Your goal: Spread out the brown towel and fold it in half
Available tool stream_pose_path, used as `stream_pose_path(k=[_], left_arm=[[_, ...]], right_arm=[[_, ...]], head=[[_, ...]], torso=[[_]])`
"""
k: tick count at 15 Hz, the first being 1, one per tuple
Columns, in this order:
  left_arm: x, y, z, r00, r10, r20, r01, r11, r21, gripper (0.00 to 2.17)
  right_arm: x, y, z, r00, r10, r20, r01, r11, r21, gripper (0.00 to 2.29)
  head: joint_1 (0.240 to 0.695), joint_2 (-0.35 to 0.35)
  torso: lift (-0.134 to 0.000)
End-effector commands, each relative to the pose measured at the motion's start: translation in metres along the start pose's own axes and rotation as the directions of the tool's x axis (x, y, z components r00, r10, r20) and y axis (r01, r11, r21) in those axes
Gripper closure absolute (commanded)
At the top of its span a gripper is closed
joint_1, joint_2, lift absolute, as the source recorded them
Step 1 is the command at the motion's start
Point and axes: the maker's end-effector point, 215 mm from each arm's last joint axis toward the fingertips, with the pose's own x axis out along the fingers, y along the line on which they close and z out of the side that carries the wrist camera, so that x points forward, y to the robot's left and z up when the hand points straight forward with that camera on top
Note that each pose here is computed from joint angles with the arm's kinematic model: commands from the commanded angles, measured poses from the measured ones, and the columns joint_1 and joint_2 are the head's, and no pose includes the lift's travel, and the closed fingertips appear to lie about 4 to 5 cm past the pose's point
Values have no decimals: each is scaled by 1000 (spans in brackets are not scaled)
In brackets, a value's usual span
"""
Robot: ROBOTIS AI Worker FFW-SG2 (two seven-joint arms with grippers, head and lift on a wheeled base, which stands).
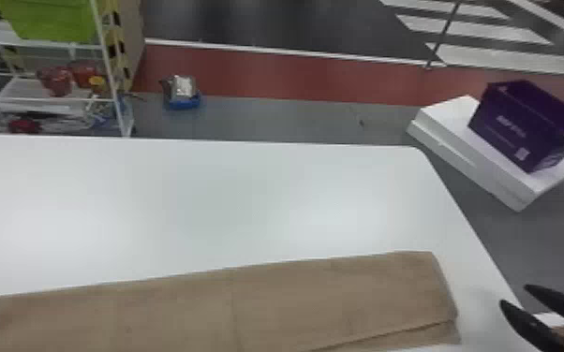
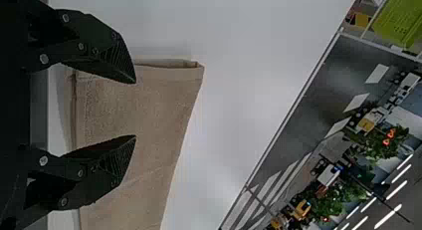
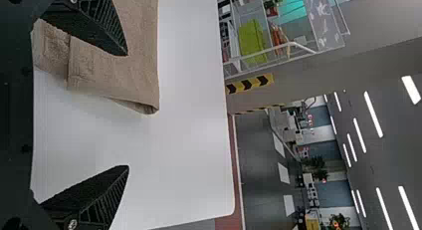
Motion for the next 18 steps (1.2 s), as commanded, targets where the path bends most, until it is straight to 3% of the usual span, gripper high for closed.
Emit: stream_pose_path(k=[1,4,9,18], left_arm=[[13,-19,-17,998,-44,-35,45,999,3,1953],[21,-25,-18,999,-27,-45,30,997,71,1953],[31,-4,-15,995,89,-37,-80,977,199,1953],[54,10,-16,989,139,-45,-125,967,222,1953]], right_arm=[[-4,-2,2,1000,-7,5,7,1000,1,76],[-5,-3,4,1000,-8,10,8,1000,1,76],[-5,-7,4,1000,-12,14,12,1000,0,76],[-1,-16,5,1000,-21,19,21,1000,5,76]], head=[[695,-226],[695,-302],[695,-303],[695,-294]], torso=[[-123],[-123],[-123],[-123]])
